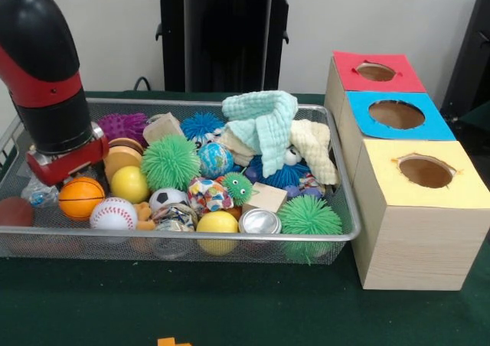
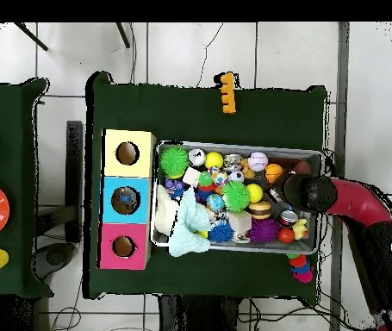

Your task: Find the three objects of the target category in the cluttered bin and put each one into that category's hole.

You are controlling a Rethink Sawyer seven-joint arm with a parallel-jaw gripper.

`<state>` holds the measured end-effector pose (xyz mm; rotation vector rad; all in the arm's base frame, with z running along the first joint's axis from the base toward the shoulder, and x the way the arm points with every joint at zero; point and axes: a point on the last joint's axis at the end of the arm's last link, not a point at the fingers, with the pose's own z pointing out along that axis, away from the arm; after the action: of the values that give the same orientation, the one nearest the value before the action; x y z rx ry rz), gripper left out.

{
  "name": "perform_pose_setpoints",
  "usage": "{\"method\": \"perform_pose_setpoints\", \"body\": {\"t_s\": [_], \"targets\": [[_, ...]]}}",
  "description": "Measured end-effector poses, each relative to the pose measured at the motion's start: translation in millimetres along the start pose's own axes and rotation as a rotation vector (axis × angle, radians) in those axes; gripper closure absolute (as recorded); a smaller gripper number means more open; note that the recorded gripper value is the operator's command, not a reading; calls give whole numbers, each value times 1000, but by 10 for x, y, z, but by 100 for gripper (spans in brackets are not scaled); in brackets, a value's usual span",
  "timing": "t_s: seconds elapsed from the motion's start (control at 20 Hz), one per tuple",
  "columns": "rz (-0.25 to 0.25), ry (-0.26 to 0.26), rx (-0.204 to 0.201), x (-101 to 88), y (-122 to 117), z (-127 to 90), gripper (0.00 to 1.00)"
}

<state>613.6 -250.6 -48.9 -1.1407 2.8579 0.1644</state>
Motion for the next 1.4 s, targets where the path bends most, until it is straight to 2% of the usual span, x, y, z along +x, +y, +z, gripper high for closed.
{"method": "perform_pose_setpoints", "body": {"t_s": [0.4,0.65,1.1,1.4], "targets": [[-14,23,34,135,-14,-391,0],[-28,35,54,140,-9,-569,0],[-34,42,49,186,60,-626,0],[-18,44,38,326,79,-630,0]]}}
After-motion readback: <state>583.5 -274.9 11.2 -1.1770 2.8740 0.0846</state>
